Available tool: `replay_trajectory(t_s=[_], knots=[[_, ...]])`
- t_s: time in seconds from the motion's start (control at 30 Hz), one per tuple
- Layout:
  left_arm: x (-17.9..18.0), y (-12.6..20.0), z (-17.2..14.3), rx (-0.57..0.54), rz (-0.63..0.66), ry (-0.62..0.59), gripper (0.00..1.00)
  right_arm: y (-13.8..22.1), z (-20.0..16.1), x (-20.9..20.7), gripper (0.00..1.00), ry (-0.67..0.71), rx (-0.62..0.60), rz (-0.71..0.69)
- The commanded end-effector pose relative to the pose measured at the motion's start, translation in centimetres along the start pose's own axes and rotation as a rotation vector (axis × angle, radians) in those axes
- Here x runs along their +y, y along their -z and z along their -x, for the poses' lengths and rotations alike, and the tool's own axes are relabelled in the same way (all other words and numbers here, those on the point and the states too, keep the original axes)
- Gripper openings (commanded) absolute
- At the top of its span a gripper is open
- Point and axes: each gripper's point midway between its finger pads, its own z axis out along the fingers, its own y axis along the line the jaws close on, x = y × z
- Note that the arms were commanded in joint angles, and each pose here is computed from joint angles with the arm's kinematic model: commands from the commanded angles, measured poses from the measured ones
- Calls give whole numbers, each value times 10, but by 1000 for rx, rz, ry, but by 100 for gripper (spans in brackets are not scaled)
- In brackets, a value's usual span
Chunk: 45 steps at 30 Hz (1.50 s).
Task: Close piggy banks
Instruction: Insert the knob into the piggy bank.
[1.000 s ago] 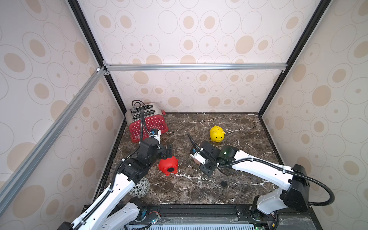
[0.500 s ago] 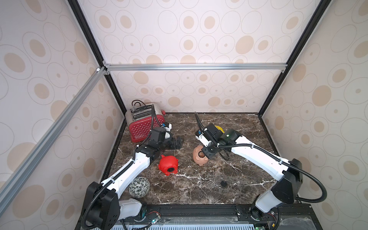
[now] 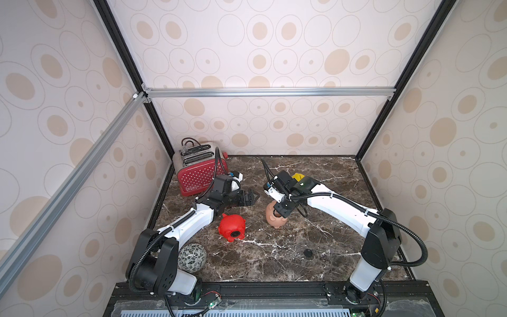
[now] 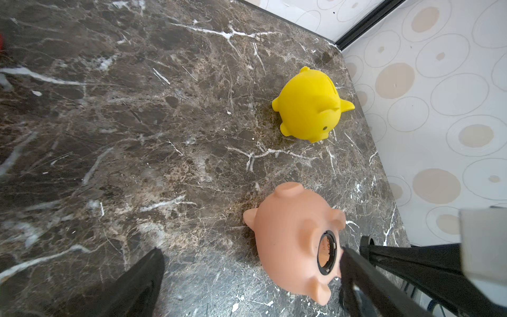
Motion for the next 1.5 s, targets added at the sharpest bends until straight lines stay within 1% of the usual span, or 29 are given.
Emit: replay_trajectory(t_s=[0.0,0.07,0.13,0.23,0.4,0.47,0.53,0.6,0.8,0.97,1.3,1.47], knots=[[-3,-4,3,-4,-23,3,99,-1,6,-7,0,-16,3,-30],[0,-5,2,-1,-13,10,99,1,6,-14,0,-90,19,-72],[2,-4,0,3,-4,12,99,6,2,-10,0,-143,48,-52],[4,-1,-2,-1,9,11,100,11,-3,-7,0,-214,53,-58],[4,1,-2,2,15,3,99,0,-16,5,0,-371,98,-17],[5,2,-2,2,21,1,99,0,-18,6,0,-430,103,-23],[6,3,-3,5,26,2,99,0,-16,7,0,-471,85,-22],[7,4,-4,7,33,3,99,-1,-18,7,0,-492,95,-28],[9,6,-8,4,43,1,99,-12,-15,15,0,-458,112,-29],[13,-4,-14,27,32,24,99,-21,-13,19,0,-386,128,-43],[17,-10,-19,56,40,23,99,-23,-5,8,0,-290,130,-111],[18,-10,-20,61,46,20,99,-27,-2,7,0,-266,133,-112]])
